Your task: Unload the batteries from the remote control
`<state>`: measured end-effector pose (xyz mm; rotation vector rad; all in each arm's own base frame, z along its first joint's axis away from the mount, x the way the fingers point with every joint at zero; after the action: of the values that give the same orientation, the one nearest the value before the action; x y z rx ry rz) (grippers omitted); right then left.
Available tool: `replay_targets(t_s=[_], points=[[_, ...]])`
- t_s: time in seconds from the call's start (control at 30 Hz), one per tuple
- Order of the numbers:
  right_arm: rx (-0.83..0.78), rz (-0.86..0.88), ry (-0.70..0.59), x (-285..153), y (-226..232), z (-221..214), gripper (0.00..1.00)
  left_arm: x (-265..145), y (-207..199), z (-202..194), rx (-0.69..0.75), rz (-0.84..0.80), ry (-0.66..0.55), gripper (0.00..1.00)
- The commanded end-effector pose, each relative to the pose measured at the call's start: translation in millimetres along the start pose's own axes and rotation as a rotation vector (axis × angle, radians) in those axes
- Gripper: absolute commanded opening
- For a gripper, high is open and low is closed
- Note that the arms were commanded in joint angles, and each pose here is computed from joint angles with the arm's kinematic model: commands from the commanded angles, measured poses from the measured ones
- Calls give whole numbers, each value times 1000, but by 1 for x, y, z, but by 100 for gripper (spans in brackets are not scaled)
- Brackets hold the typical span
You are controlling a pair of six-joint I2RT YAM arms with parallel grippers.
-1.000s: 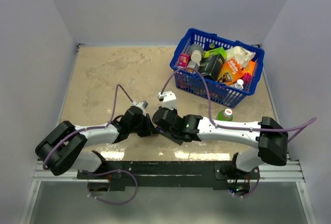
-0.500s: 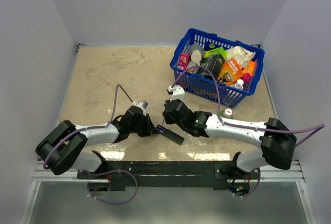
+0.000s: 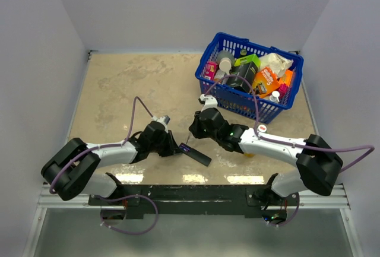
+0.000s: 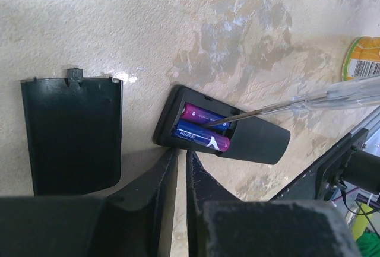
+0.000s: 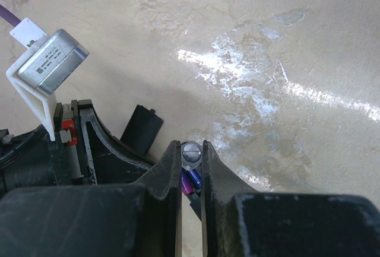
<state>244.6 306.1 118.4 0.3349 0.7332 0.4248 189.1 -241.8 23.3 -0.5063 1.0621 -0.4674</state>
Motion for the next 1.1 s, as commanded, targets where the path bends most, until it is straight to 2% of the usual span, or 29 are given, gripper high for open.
replay_targets(t_s=[0.0, 0.53, 0.9, 1.07], points=[[-90, -78, 159, -6, -34, -45, 0, -1, 13, 1, 8, 79, -16, 17], [-72, -53, 170, 0, -40, -39, 0, -6, 13, 5, 20, 89, -35, 18], [15, 124, 183, -4, -2, -24, 0, -4, 2, 12, 27, 62, -35, 20], [9, 120, 168, -6, -1, -17, 0, -2, 5, 11, 32, 78, -27, 20]])
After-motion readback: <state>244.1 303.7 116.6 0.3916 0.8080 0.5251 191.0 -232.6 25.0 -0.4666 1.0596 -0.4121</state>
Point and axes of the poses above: each gripper's point midway between its finger pads, its own x axis out along the fingers, its own y axis along the line the jaws close on, z = x × y, the point moved 1 cm from there along -x, back along the fingers, and after that the axes turned 5 degrees about x, right-handed, at the moved point
